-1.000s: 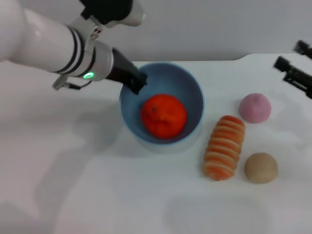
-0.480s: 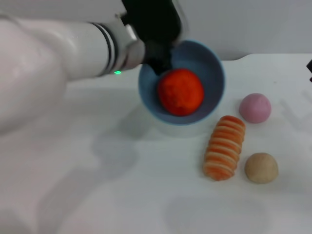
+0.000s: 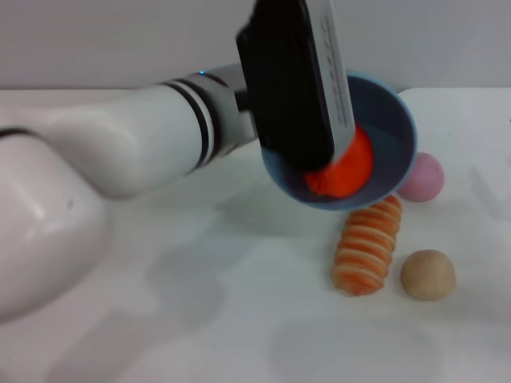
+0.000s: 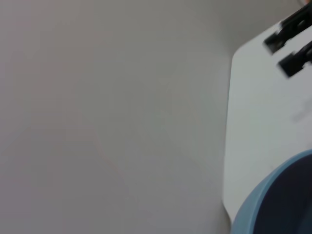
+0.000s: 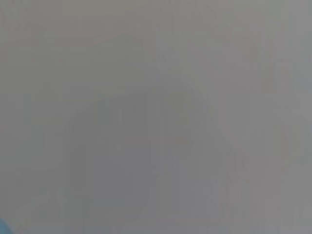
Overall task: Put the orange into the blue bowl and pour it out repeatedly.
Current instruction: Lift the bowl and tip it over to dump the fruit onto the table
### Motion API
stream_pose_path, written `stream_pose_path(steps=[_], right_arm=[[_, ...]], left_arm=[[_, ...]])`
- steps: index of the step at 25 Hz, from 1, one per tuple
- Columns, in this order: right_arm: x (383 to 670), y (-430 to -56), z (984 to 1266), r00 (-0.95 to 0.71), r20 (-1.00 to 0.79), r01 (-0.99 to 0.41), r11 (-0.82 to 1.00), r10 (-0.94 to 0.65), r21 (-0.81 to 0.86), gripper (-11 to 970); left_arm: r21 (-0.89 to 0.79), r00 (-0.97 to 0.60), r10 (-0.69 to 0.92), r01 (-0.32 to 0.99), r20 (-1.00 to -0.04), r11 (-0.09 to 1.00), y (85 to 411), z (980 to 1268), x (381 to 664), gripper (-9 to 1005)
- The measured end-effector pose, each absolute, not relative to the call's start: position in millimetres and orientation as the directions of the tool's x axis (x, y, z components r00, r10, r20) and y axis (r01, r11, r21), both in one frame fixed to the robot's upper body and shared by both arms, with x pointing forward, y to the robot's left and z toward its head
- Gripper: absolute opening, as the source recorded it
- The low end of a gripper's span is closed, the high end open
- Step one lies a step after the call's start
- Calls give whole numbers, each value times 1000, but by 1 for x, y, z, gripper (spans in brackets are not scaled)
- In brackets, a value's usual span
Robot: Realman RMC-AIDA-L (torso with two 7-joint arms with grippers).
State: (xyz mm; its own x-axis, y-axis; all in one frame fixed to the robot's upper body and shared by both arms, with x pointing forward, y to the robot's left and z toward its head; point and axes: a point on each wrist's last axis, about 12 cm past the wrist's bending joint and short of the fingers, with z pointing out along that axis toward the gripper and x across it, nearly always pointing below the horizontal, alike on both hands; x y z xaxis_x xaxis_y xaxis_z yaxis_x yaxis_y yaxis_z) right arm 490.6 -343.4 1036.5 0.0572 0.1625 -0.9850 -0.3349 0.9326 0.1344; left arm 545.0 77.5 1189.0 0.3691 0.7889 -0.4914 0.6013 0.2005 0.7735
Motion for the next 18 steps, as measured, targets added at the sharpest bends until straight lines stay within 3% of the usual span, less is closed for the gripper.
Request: stream_pose_path(steps=[4,6,13,16,18], right_arm=[[489,-343,1035,49,-985,-330,933,167,142,755],[489,-343,1034,48,-984,-330,933,169,144,755],[489,-340,1033,43,-983,-331,931,179,155,755],[489,-339,1033,43,-982,-329,930,187,162,755],[490,-339,1033,42,-978,-326,928,205,181,756]], left_arm=[[907,568,754,413,-330,86,74,1190,524,0],[919,586,747,385,-314,84,74,1190,522,0],[989,696,709,148,-110,9,70,1177,504,0],[997,704,708,80,-59,4,72,1169,501,-1],[993,686,721,113,-104,35,76,1166,505,-1]])
